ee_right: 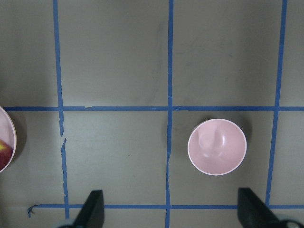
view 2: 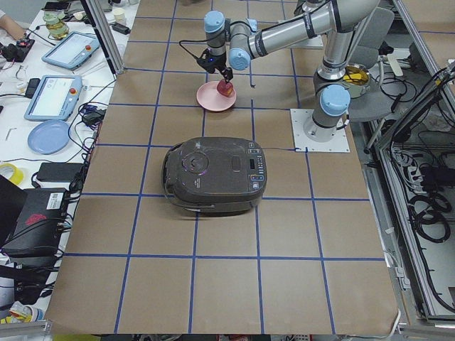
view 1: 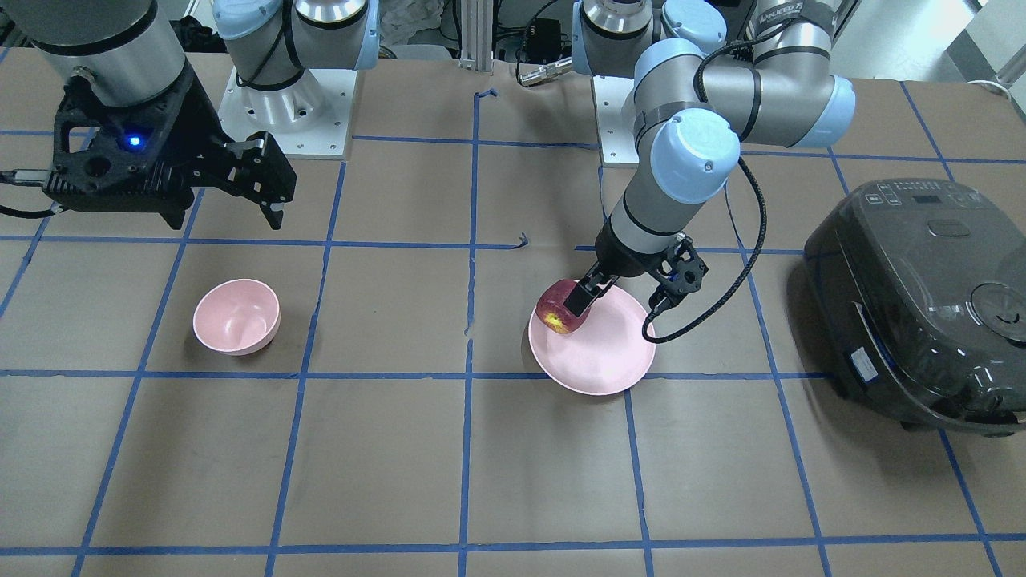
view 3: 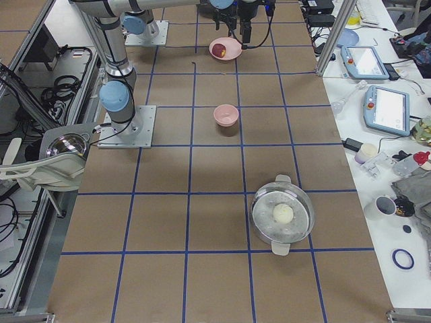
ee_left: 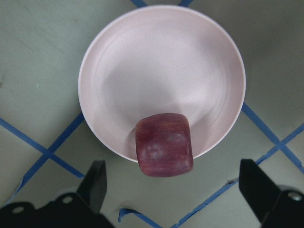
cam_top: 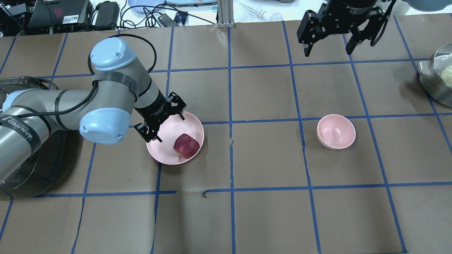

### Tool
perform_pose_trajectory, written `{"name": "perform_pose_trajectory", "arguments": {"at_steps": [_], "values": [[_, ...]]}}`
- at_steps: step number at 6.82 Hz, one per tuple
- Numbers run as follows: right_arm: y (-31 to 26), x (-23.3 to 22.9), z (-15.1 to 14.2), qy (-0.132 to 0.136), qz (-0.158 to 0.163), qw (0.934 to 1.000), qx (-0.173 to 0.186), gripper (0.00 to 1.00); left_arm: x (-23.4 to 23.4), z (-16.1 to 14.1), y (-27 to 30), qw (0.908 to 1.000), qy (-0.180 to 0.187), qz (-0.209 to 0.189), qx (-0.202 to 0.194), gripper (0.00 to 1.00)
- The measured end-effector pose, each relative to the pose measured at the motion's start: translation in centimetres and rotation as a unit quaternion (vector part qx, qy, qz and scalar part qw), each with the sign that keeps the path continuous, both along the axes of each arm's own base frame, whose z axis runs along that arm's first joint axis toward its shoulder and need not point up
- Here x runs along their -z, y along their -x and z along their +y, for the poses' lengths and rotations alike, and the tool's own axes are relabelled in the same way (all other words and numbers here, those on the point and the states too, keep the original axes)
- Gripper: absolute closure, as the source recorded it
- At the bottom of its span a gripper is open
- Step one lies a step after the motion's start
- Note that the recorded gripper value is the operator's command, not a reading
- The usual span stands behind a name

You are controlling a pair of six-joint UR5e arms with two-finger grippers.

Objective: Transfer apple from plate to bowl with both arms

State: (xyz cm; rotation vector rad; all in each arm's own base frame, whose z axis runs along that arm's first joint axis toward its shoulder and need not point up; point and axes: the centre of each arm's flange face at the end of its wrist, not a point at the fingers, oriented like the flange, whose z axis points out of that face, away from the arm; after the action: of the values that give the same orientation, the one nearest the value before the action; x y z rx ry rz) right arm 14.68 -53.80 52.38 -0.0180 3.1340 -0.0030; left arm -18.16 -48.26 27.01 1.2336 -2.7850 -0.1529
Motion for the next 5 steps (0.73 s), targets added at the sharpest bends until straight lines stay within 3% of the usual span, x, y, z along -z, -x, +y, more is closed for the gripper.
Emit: {"name": "perform_pose_trajectory", "arguments": {"at_steps": [3, 5], "values": [[3.8, 1.3, -0.5, -0.026, 0.018, 0.9994, 0.015, 0.00, 3.5, 0.9, 0.4, 0.9998, 0.007, 0.012, -0.013, 0.00], [10.1, 7.3, -1.0, -0.052, 0.015, 0.9983, 0.020, 0.00, 4.6, 0.8, 0.6, 0.9996, 0.001, 0.022, -0.014, 0.00]]}}
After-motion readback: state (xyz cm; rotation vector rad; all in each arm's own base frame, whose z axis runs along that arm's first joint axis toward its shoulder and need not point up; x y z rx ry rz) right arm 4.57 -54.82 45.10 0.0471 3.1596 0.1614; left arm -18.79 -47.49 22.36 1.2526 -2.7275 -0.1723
